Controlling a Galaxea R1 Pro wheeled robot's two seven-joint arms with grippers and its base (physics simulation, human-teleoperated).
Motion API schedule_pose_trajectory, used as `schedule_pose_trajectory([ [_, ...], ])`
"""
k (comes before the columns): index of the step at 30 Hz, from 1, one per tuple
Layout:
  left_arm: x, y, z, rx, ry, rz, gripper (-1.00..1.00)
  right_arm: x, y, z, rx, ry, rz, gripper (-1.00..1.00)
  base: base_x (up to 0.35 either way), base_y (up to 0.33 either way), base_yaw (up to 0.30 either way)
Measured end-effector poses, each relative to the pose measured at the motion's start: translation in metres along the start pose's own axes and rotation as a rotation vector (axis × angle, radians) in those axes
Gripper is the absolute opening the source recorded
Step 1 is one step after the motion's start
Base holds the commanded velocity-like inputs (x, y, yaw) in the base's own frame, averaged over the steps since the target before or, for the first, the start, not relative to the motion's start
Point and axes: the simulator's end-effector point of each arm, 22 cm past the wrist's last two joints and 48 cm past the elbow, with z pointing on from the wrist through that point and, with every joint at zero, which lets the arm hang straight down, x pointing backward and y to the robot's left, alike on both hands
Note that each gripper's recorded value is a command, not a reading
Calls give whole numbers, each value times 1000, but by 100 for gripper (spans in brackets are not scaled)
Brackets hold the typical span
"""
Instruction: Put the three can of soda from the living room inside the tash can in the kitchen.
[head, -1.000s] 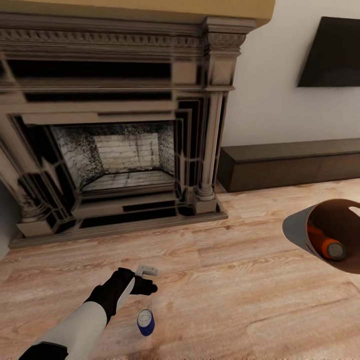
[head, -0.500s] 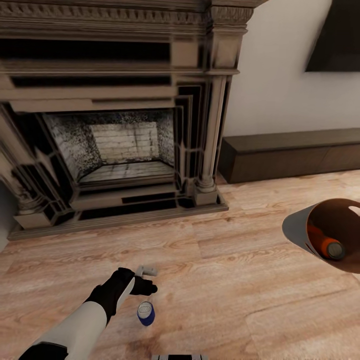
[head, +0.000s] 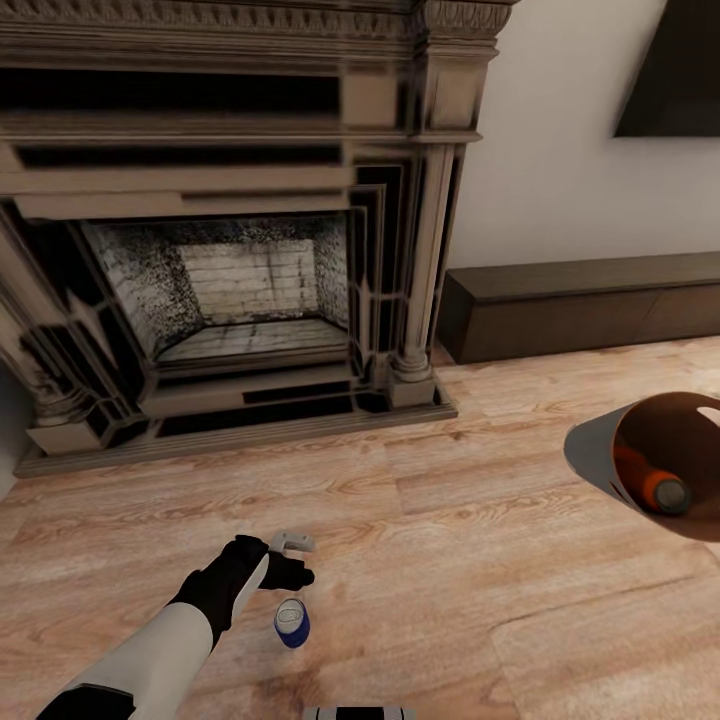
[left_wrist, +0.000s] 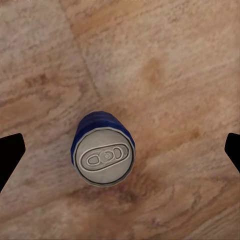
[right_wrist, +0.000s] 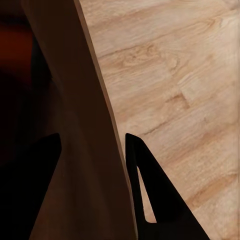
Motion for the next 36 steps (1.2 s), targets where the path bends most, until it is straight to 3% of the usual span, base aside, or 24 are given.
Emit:
schedule_pose_trajectory([
  [6,0,0,0,0,-1,1,100,-10,4,-7,-3,-28,-12,-100,0,0,0],
  [17,0,0,0,0,-1,1,100,-8,13,-3,-7,-16,-49,-100,0,0,0],
  [36,-2,-1,0,-1,-10,4,100,-7,15,-3,-11,-14,-50,-100,0,44,0],
])
